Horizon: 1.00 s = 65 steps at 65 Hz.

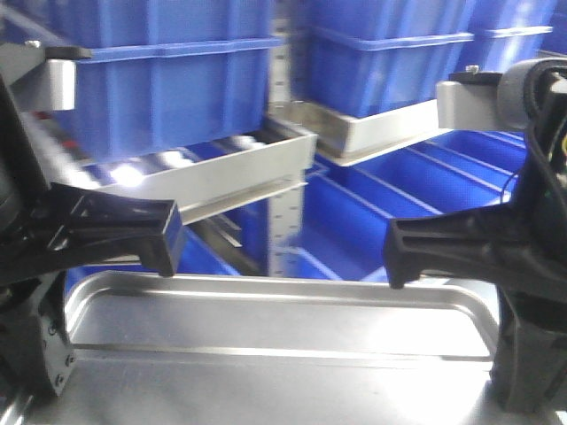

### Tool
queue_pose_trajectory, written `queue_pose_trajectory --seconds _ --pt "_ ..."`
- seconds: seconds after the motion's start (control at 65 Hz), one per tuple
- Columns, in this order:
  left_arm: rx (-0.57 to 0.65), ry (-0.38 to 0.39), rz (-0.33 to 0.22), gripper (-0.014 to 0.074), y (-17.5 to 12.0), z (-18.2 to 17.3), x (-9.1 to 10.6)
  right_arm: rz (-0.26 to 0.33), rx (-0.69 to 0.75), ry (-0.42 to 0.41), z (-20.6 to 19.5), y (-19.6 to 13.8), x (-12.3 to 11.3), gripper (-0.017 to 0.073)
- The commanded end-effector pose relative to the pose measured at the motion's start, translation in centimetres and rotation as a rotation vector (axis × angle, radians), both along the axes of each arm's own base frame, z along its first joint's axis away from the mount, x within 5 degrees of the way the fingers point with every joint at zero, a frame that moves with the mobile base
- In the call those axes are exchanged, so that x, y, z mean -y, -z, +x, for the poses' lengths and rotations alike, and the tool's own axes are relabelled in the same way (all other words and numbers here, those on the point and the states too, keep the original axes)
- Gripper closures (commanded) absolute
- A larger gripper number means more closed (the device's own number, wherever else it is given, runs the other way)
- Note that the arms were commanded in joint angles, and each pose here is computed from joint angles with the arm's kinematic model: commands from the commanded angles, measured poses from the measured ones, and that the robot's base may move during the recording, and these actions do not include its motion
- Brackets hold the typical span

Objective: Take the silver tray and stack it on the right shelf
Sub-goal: 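Carry the tray in both grippers while the base turns and drives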

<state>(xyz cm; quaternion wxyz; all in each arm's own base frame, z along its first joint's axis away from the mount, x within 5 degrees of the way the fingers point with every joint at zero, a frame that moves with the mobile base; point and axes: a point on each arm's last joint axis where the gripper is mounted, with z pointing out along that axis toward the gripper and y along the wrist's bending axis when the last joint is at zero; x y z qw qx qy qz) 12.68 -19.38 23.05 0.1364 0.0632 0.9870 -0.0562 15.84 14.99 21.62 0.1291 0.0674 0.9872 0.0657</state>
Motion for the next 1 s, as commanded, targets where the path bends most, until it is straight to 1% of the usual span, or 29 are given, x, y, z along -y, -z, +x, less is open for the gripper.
queue_pose_trajectory --seconds 0.0,0.984 --pt "0.025 0.023 -0.006 0.0694 -1.13 -0.21 -0.2 0.014 0.066 -0.018 0.53 -1.31 -0.04 0.049" --pt "0.025 0.023 -0.006 0.0694 -1.13 -0.21 -0.2 0.014 0.066 -0.018 0.53 -1.31 -0.04 0.049"
